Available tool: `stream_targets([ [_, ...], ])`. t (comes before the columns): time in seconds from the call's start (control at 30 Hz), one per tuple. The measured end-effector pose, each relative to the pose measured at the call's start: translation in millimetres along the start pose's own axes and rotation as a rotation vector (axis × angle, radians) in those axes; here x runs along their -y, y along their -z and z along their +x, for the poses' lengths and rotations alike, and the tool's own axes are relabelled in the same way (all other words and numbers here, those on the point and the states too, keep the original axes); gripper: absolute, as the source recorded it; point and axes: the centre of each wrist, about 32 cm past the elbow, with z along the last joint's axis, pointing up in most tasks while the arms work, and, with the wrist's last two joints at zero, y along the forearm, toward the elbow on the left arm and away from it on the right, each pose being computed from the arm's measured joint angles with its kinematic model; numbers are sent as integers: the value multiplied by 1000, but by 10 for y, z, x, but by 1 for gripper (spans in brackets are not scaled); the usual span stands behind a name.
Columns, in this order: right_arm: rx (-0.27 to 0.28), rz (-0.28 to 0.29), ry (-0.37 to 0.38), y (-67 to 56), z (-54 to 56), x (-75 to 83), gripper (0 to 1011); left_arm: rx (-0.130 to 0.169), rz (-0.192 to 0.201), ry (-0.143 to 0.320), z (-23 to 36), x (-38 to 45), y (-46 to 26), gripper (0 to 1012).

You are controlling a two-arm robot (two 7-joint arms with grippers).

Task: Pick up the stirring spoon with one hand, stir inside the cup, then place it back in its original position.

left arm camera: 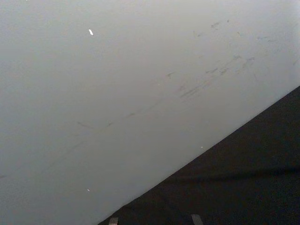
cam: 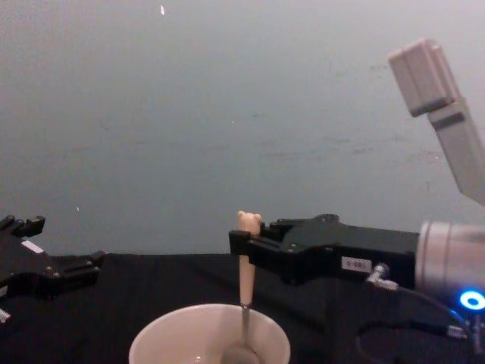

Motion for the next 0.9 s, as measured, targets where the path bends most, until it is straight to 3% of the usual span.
stream_targets([
  [0.33, -15, 11, -47, -13, -89, 136, 213, 0, 0, 0, 0, 0, 0, 1001],
  [0.53, -37, 23, -97, -49, -203, 172, 213, 0, 0, 0, 0, 0, 0, 1001],
  [0.9, -48, 29, -125, -80, -300, 40, 213, 0, 0, 0, 0, 0, 0, 1001],
])
